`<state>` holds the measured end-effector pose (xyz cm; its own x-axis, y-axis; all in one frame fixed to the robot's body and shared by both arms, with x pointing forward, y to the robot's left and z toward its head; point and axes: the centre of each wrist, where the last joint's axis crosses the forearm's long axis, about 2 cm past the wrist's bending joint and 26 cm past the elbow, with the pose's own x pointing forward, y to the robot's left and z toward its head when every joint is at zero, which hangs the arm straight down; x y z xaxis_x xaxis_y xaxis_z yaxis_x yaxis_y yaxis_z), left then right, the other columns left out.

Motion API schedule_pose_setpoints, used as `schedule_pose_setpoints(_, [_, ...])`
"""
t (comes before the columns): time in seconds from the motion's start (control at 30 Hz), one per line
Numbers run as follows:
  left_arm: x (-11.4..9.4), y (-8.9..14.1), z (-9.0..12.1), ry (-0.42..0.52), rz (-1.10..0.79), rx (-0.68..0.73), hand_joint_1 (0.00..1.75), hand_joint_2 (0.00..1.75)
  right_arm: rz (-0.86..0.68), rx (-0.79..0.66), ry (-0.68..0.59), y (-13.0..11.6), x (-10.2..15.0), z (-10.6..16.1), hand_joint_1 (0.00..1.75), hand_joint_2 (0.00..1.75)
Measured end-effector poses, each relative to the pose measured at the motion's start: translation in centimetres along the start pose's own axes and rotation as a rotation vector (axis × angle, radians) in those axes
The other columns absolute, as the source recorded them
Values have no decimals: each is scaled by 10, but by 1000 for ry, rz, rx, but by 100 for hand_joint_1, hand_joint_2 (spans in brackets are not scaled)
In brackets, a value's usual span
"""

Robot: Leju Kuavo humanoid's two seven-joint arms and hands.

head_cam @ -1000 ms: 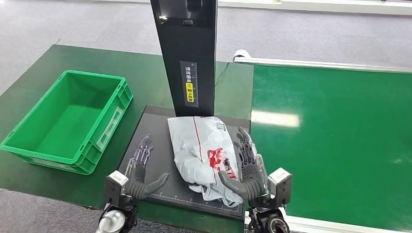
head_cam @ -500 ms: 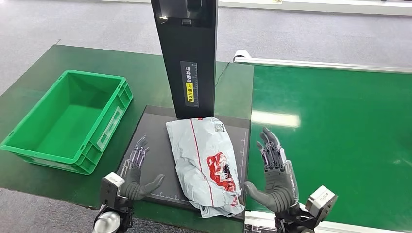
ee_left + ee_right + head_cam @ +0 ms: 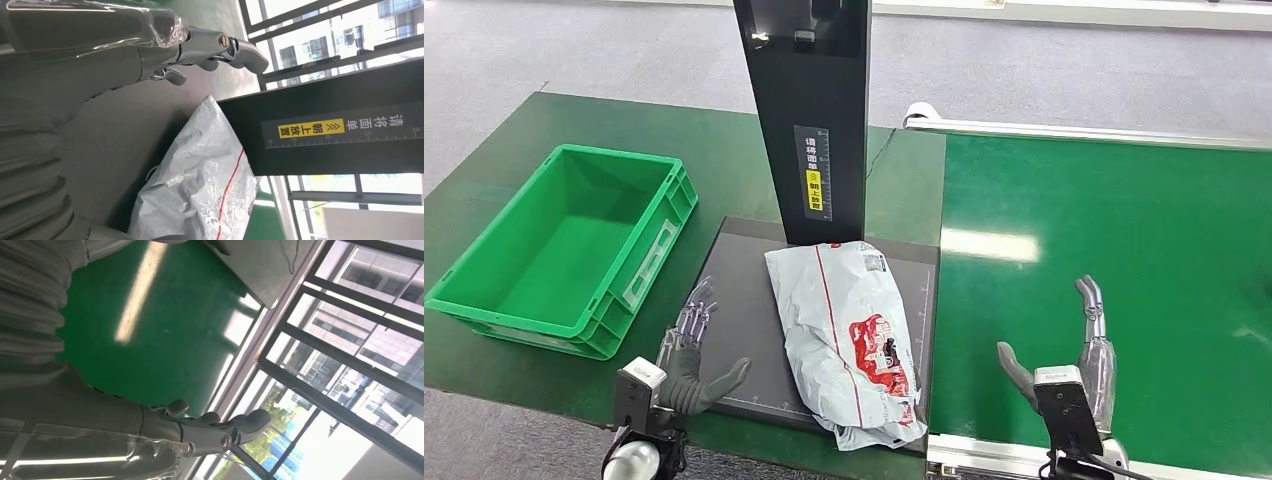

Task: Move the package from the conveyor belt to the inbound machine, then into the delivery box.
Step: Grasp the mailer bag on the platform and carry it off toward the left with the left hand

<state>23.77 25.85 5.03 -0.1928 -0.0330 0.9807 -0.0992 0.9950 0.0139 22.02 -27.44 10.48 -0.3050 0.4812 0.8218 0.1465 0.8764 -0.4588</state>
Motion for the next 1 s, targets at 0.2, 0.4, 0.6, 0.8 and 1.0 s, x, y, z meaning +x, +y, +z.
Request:
schedule_pose_setpoints(0.2, [-1,-2,3,9,2,-10,0,175,-46,12,74,6,-16,10,0,175])
schedule_pose_setpoints(0.4, [0,-10,4,15,5,-49,0,175,-71,30,131,13,-27,16,0,175])
schedule_pose_setpoints(0.6, [2,-27,7,15,-28,-150,0,175,-87,44,171,21,-34,20,0,175])
schedule_pose_setpoints(0.8, [1,-50,14,21,-30,-274,0,175,-94,50,189,24,-37,23,0,175])
schedule_pose_setpoints(1.0, [-2,-64,20,37,-19,-344,0,175,-96,55,199,26,-39,26,0,175])
